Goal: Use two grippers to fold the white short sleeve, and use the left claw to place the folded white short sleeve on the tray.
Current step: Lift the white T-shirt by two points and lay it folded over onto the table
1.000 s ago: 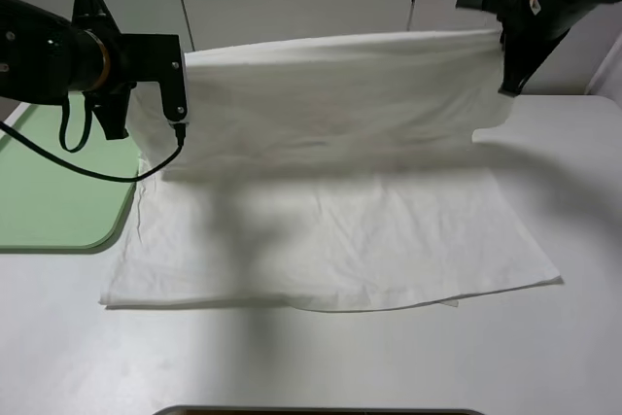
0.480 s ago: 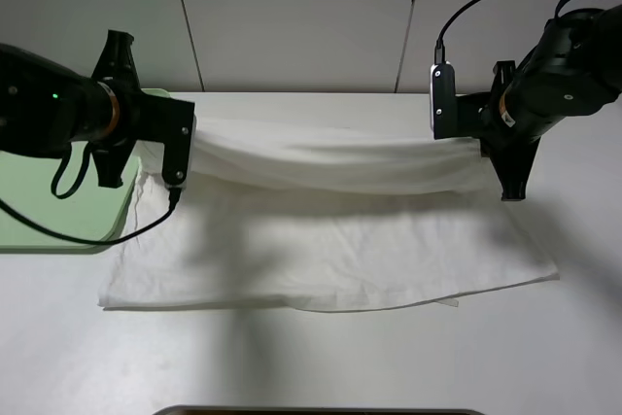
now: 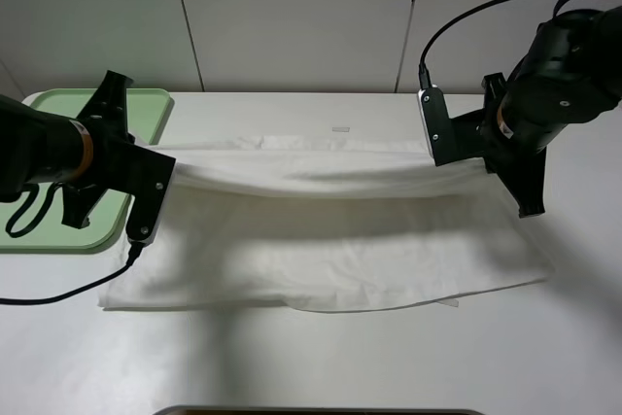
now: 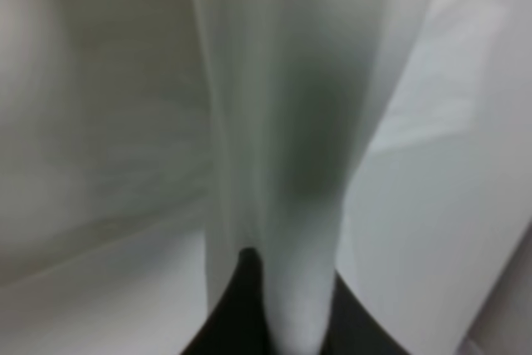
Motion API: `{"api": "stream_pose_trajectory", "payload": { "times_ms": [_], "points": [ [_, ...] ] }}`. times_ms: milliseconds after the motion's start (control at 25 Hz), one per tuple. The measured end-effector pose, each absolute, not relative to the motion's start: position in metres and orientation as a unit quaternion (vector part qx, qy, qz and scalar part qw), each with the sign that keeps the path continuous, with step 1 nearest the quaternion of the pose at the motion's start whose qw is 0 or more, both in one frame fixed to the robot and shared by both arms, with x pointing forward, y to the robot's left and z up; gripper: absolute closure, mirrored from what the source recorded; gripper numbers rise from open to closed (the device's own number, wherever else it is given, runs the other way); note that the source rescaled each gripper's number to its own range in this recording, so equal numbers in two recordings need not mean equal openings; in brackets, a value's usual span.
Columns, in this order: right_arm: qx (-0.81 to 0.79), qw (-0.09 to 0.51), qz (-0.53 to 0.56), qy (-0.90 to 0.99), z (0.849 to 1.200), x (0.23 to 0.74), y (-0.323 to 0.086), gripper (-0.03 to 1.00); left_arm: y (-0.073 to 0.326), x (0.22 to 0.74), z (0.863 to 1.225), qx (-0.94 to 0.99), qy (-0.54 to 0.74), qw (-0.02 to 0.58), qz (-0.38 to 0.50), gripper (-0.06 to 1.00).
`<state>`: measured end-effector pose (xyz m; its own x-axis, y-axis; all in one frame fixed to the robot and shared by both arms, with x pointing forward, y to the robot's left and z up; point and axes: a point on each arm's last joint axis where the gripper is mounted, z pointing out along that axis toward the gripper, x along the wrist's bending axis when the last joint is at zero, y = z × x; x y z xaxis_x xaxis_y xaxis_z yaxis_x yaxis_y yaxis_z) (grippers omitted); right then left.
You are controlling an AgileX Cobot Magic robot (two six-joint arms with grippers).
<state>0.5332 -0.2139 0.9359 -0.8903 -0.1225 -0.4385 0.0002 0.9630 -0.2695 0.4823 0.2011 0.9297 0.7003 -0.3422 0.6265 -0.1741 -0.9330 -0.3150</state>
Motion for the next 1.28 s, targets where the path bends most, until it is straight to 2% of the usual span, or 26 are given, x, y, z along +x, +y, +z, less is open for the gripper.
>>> {"api": "stream_pose_trajectory", "payload": {
  "times_ms": [160,200,440,720,880,1040,1120,1200,1240,1280],
  "points": [
    [-0.048,0.244,-0.120,0.961,0.950,0.528,-0.209,0.95,0.201,0.478,0.952,-0.909,0.119,0.083,-0.391,0.94],
    [-0.051,0.258,-0.107,0.959,0.964,0.523,-0.206,0.95,0.202,0.472,0.961,-0.908,0.109,0.058,-0.401,0.94],
    [-0.061,0.265,-0.090,0.958,0.980,0.507,-0.209,0.95,0.209,0.452,0.957,-0.909,0.138,0.048,-0.391,0.94],
    [-0.101,0.207,-0.097,0.968,0.944,0.475,-0.220,0.95,0.212,0.435,0.939,-0.915,0.193,0.035,-0.353,0.94],
    [-0.102,0.194,-0.093,0.971,0.936,0.468,-0.222,0.95,0.206,0.431,0.936,-0.921,0.185,-0.006,-0.342,0.94],
    [-0.083,0.182,-0.083,0.976,0.934,0.465,-0.222,0.95,0.206,0.430,0.936,-0.925,0.173,-0.014,-0.338,0.94],
    [-0.067,0.174,-0.075,0.980,0.933,0.463,-0.221,0.88,0.205,0.430,0.935,-0.930,0.153,-0.025,-0.333,0.87],
    [-0.054,0.169,-0.068,0.982,0.933,0.462,-0.220,0.73,0.204,0.429,0.935,-0.930,0.153,-0.032,-0.332,0.71],
    [-0.045,0.165,-0.062,0.983,0.932,0.461,-0.219,0.57,0.203,0.429,0.935,-0.930,0.154,-0.037,-0.332,0.58],
    [-0.034,0.160,-0.054,0.985,0.932,0.460,-0.218,0.28,0.202,0.429,0.935,-0.930,0.156,-0.043,-0.331,0.47]
  ]
}}
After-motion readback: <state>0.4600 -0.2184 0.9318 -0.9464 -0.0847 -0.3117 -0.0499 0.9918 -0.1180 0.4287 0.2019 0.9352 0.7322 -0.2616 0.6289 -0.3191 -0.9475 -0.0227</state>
